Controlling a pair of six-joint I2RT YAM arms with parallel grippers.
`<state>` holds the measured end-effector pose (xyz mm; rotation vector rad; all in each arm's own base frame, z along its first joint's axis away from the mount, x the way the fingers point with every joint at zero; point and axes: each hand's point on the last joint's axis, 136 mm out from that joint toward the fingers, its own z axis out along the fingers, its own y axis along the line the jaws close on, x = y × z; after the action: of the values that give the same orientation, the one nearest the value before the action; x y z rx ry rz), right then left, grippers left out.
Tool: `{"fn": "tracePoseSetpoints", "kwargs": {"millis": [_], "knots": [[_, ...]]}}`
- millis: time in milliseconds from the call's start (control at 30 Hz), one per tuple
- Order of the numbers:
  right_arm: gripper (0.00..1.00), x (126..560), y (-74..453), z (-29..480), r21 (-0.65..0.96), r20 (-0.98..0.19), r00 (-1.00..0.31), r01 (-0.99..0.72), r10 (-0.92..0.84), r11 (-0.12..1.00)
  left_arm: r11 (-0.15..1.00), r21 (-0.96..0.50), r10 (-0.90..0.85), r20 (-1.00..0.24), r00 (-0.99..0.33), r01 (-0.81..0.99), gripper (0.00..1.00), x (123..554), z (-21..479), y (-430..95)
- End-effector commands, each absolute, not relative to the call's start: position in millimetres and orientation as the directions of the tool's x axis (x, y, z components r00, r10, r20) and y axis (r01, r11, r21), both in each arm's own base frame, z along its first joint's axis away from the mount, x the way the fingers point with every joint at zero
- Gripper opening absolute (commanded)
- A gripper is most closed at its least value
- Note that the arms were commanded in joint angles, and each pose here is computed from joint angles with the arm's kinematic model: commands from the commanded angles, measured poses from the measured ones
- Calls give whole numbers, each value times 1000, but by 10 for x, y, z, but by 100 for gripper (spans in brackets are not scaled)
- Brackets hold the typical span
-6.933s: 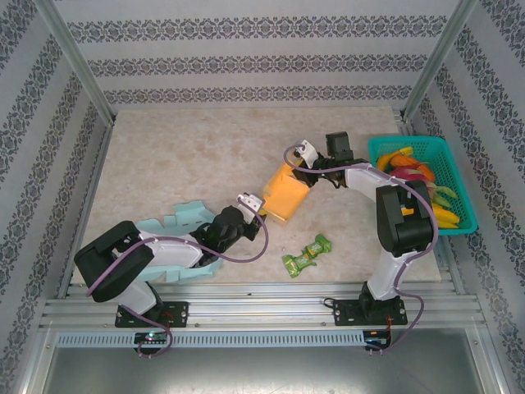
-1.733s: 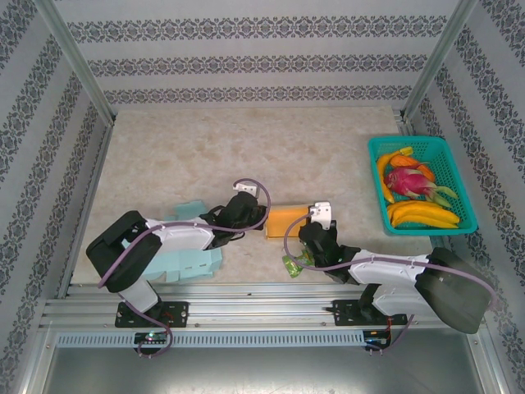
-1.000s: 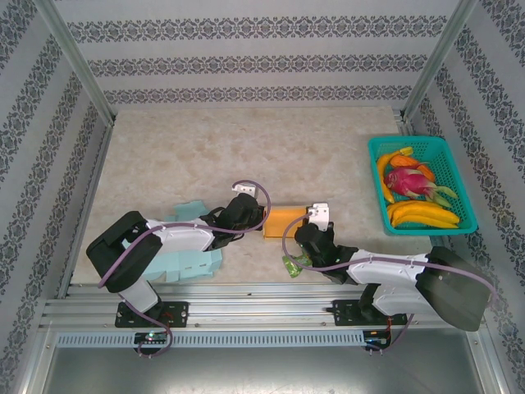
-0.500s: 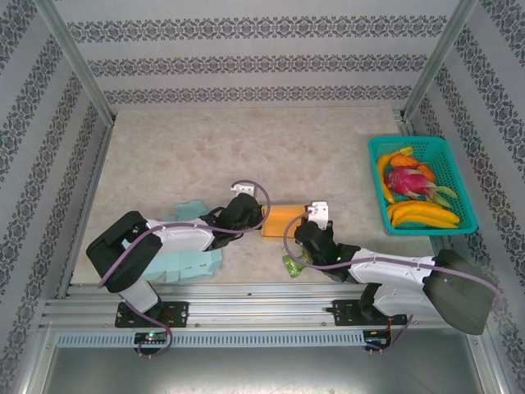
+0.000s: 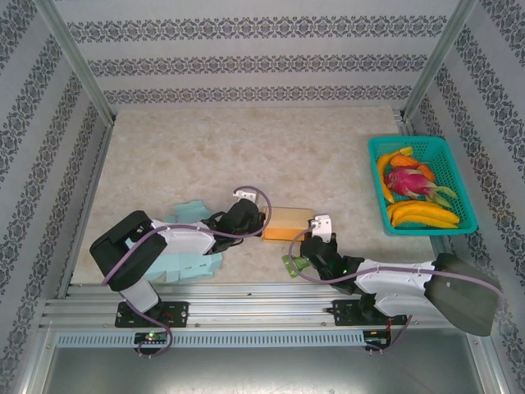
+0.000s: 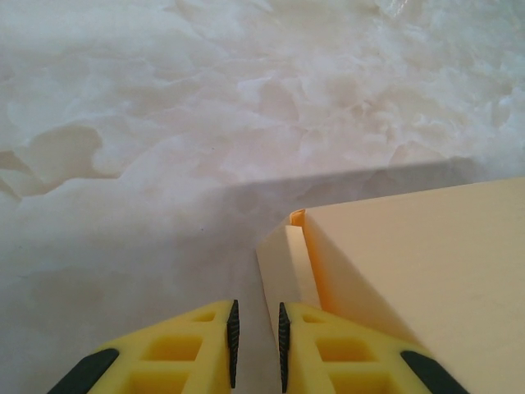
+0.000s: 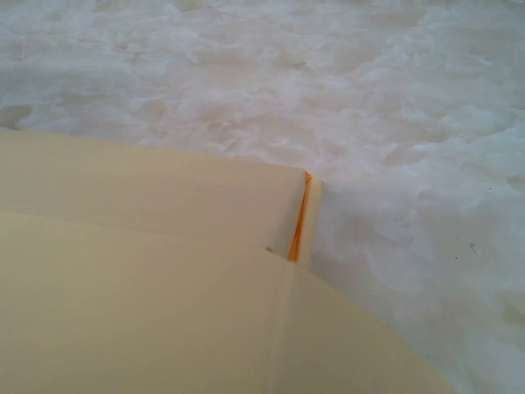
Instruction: Fold the paper box
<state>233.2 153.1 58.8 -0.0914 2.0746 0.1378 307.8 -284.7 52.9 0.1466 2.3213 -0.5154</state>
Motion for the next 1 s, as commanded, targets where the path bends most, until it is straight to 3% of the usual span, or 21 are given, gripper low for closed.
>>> {"fn": "tracePoseSetpoints", "kwargs": {"millis": [0,300,500,667,967], "knots": [[0,2248,1490,507,71,-866,-501,-127,-2,989,919,-301,-27,-695,-719,256,23,2995,479,-2815],[0,2228,1386,546,59,-878,-479,-113,-3,992,955,-198,-2,-753,-658,223,27,2920,967,-2458],[0,2242,1428,565,68,-878,-479,-118,3,991,889,-359,-124,-785,-606,283,32,2848,1493,-2663],[0,2295,1527,644,93,-883,-469,-120,26,988,864,-346,-44,-775,-630,365,32,2777,1467,-3119],[0,2576,1757,958,115,-923,-376,-73,80,991,936,-228,-21,-798,-602,269,33,3050,1365,-2893]]}}
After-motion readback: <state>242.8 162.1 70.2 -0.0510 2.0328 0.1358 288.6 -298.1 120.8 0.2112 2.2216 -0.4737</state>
